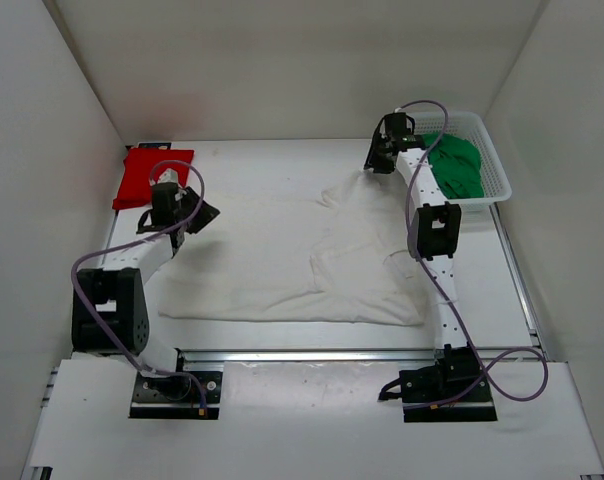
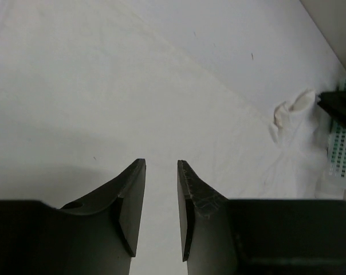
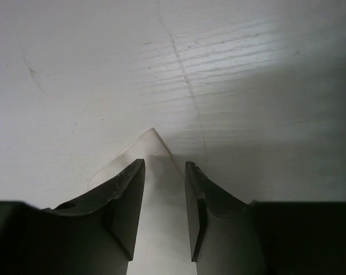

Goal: Fold and stack the t-shirts
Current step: Grap the side of the flattened tshirt furthest away from the robot with both arms

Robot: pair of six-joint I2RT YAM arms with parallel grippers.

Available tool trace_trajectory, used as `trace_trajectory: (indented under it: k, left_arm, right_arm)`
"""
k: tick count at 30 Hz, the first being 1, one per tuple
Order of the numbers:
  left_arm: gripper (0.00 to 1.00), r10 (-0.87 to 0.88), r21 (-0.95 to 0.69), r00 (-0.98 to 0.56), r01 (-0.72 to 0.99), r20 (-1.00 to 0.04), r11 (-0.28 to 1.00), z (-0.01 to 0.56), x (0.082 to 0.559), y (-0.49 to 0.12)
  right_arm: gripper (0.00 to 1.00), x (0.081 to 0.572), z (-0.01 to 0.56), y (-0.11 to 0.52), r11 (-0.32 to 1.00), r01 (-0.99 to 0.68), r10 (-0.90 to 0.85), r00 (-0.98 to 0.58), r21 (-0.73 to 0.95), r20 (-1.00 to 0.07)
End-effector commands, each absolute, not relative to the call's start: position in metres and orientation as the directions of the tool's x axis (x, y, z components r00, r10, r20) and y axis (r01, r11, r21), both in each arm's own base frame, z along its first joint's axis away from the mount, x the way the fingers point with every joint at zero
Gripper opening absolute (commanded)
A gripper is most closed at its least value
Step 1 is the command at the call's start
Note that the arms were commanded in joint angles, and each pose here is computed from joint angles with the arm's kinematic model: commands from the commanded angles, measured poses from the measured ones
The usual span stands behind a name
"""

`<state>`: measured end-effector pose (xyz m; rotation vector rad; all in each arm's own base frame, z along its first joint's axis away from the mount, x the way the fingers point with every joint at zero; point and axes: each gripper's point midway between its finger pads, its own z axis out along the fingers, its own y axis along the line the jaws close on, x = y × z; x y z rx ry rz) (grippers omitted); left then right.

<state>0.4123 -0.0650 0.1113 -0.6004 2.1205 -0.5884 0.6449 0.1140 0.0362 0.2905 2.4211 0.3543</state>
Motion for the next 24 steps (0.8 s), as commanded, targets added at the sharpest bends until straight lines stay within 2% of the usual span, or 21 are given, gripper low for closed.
trace_trajectory:
  k: [1,4,6,10,13,20,24]
  left_arm:
    - [0.41,-0.617,-0.558,-0.488,-0.281,-0.618,0.781,0.115,0.434,-0.031]
    - [0.42,-0.585,-0.498,-0.493,-0.31,-0.644,0.81,0.113,0.447,-0.019]
    - [0.44,-0.574,-0.471,-0.499,-0.328,-0.65,0.819,0.113,0.457,-0.012]
    - [0.43,-0.601,-0.462,-0.494,-0.385,-0.628,0.799,0.101,0.464,0.017]
    - [0.47,-0.584,-0.426,-0.472,-0.404,-0.661,0.809,0.11,0.476,0.036]
    - [0.57,-0.518,-0.324,-0.518,-0.421,-0.681,0.847,0.093,0.507,0.045]
    - [0.57,-0.46,-0.243,-0.585,-0.412,-0.668,0.878,0.075,0.534,0.038]
  right_arm:
    - [0.33,0.657,0.057,0.122,0.923,0.077,0.313,-0.718,0.376,-0.622]
    - [0.32,0.653,0.052,0.128,0.93,0.069,0.293,-0.73,0.36,-0.618]
    - [0.22,0.652,0.046,0.13,0.929,0.069,0.293,-0.738,0.364,-0.608]
    - [0.1,0.653,0.05,0.135,0.934,0.062,0.283,-0.73,0.353,-0.622]
    - [0.0,0.655,0.056,0.133,0.937,0.058,0.279,-0.717,0.344,-0.639]
    - [0.0,0.652,0.102,0.145,0.929,-0.025,0.25,-0.694,0.369,-0.676]
    - [0.0,0.645,0.112,0.157,0.933,-0.061,0.215,-0.697,0.355,-0.685]
